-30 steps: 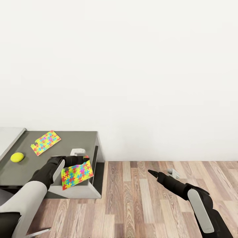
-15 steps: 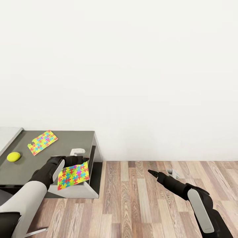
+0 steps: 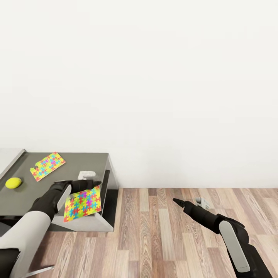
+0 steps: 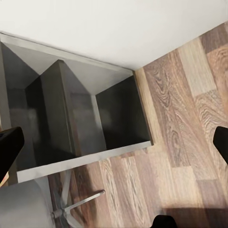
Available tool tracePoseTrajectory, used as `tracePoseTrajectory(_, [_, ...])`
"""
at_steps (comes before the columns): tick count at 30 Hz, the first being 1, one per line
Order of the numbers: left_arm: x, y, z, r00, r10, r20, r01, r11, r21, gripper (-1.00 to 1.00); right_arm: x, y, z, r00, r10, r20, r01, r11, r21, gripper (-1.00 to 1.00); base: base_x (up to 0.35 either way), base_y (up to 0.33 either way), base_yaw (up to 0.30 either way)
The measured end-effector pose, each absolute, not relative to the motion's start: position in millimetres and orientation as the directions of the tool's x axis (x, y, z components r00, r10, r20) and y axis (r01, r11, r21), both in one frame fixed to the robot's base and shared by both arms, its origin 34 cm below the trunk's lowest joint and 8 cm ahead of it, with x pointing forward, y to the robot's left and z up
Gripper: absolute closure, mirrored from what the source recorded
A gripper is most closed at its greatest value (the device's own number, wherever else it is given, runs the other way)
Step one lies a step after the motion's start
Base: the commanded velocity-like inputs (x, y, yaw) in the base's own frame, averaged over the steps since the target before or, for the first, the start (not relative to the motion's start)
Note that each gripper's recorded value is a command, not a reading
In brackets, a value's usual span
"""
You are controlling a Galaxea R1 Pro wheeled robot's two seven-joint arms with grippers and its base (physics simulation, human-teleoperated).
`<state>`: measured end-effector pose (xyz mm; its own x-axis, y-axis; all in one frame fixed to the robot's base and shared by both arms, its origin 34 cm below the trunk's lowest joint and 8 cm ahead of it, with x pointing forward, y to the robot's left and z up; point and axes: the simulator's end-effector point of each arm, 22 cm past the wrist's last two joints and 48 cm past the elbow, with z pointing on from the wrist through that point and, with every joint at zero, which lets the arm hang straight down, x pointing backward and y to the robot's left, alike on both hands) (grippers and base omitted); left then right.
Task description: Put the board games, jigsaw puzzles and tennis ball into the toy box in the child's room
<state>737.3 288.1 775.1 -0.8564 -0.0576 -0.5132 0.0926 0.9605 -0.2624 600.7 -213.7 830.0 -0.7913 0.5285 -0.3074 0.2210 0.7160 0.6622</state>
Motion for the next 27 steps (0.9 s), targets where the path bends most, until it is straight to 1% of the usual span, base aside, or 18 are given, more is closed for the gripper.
tracePoseTrajectory(4, [757,303,799,-0.816,-0.115,-0.567,0.062,0.957,-0.284,-1.0,600,-214,830,-0.792,0.529,-0.307,0.222,0.716,0.662,-1.0,0.0,-0.001,0.0])
tracePoseTrajectory(10, [784,324,848,-0.728,-0.256,-0.636,0.022,0.919,-0.394,-1.0,600,-214,828,-0.792,0.529,-0.304,0.225,0.716,0.661,-1.0,0.0,0.0,0.0])
tracePoseTrajectory(18, [779,328,872,-0.721,-0.292,-0.628,0.071,0.871,-0.485,-1.0,600,-214,828,-0.792,0.529,-0.304,0.225,0.717,0.66,-1.0,0.0,0.0,0.0])
tracePoseTrajectory(23, [760,317,889,-0.737,-0.289,-0.611,0.176,0.791,-0.586,-1.0,599,-214,828,-0.793,0.528,-0.303,0.225,0.717,0.66,-1.0,0.0,0.0,0.0])
tracePoseTrajectory(24, [750,307,895,-0.746,-0.288,-0.601,0.218,0.746,-0.629,-1.0,599,-213,828,-0.793,0.528,-0.304,0.225,0.717,0.66,-1.0,0.0,0.0,0.0])
tracePoseTrajectory(27, [731,293,903,-0.76,-0.29,-0.582,0.275,0.668,-0.692,-1.0,599,-213,828,-0.793,0.528,-0.303,0.224,0.717,0.66,-1.0,0.0,0.0,0.0])
